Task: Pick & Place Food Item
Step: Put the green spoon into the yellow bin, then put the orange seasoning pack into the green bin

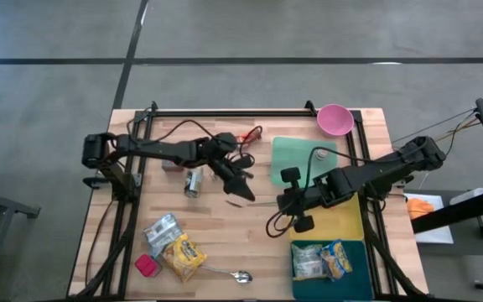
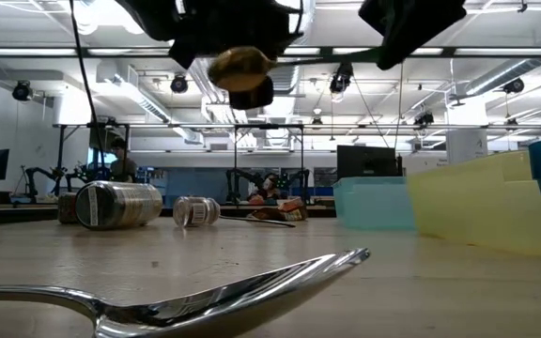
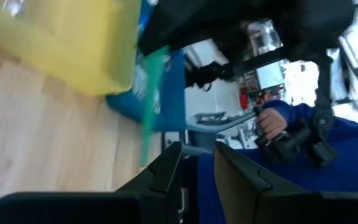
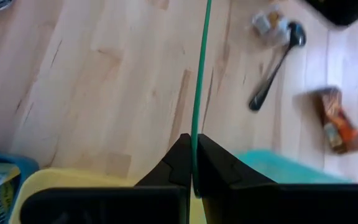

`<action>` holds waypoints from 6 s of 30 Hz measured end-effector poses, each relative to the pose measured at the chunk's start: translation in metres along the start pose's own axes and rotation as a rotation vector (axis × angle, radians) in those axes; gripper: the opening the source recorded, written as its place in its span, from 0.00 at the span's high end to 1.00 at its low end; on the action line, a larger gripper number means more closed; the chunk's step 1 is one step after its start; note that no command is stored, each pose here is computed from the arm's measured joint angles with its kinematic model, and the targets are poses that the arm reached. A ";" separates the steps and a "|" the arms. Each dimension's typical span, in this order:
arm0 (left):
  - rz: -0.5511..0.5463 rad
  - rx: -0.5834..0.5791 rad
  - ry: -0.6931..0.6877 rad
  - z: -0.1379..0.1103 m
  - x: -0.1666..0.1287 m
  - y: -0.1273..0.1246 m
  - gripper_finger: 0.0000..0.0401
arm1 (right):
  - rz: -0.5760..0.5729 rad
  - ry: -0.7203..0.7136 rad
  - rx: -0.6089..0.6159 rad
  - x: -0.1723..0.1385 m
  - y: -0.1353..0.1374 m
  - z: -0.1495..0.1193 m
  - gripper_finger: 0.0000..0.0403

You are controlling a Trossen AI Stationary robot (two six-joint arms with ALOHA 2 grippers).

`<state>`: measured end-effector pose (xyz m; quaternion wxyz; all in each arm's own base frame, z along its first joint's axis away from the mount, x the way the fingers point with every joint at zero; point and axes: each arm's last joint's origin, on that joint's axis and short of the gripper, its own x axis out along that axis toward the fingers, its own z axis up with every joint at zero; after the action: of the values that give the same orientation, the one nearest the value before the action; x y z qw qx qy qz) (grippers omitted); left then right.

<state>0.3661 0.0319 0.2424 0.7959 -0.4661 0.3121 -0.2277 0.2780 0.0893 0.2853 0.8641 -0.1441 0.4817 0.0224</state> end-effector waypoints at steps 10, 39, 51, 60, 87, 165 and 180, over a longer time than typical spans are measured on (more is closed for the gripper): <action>0.007 0.091 -0.175 0.013 -0.031 -0.026 0.76 | -0.011 0.093 0.183 -0.016 -0.004 -0.018 0.98; 0.095 0.261 -0.307 0.010 -0.095 -0.061 0.75 | 0.160 0.123 0.674 -0.067 0.038 -0.171 0.98; 0.103 0.276 -0.323 0.010 -0.101 -0.064 0.75 | 0.213 0.131 0.714 -0.042 0.061 -0.196 0.98; 0.107 0.262 -0.323 0.009 -0.101 -0.063 0.75 | 0.172 0.051 0.874 -0.011 0.067 -0.213 0.98; 0.120 0.247 -0.333 0.009 -0.101 -0.062 0.75 | 0.181 0.086 0.990 0.005 0.069 -0.225 0.82; 0.799 -0.738 -0.633 0.019 -0.090 0.103 0.75 | -0.333 -0.224 0.768 -0.107 0.034 -0.097 0.46; 0.846 -0.759 -0.596 0.015 -0.081 0.126 0.75 | -0.339 -0.234 0.719 -0.115 0.023 -0.080 0.46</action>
<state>0.3286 0.1518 0.1599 0.6492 -0.5952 0.2932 0.3719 0.1468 0.1013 0.3370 0.8997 0.0931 0.3269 -0.2739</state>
